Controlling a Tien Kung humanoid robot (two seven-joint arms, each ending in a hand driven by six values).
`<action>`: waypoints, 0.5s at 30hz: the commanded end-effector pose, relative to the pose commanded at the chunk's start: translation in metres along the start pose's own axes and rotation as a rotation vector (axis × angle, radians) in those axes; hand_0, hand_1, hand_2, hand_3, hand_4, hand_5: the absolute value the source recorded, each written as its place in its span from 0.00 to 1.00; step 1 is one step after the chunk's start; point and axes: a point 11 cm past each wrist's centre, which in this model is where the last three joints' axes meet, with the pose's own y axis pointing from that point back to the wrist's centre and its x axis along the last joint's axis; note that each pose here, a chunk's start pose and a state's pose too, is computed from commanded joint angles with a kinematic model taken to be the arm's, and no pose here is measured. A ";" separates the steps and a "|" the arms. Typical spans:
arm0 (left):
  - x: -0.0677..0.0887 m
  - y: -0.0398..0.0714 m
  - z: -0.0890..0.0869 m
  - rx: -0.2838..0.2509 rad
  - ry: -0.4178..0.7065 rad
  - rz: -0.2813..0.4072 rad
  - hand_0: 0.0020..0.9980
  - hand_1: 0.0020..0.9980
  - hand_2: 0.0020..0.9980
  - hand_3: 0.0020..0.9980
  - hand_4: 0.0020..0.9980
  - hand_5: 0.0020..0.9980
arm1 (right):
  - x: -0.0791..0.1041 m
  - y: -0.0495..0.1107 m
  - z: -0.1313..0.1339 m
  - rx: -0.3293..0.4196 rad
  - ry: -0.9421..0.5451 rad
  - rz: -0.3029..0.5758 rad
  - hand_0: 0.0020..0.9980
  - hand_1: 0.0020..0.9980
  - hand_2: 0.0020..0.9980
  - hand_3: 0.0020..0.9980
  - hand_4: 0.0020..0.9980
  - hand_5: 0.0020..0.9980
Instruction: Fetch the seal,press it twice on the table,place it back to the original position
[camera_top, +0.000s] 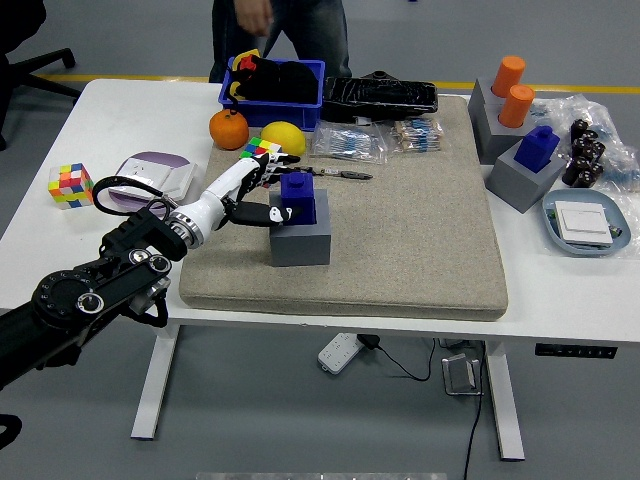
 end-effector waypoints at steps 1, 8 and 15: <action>0.000 0.000 0.000 0.000 0.002 -0.001 0.80 0.72 0.67 0.80 0.76 0.00 | 0.000 0.000 0.000 0.000 0.000 0.000 0.87 0.78 0.75 0.75 0.81 0.56; -0.001 -0.001 0.002 -0.002 0.016 -0.008 0.74 0.69 0.66 0.80 0.73 0.00 | 0.000 0.000 -0.001 0.002 -0.002 -0.001 0.87 0.78 0.75 0.75 0.81 0.56; -0.002 0.000 0.002 -0.008 0.021 -0.011 0.71 0.60 0.62 0.79 0.70 0.00 | -0.001 0.000 0.000 0.001 -0.004 -0.003 0.87 0.78 0.75 0.75 0.81 0.56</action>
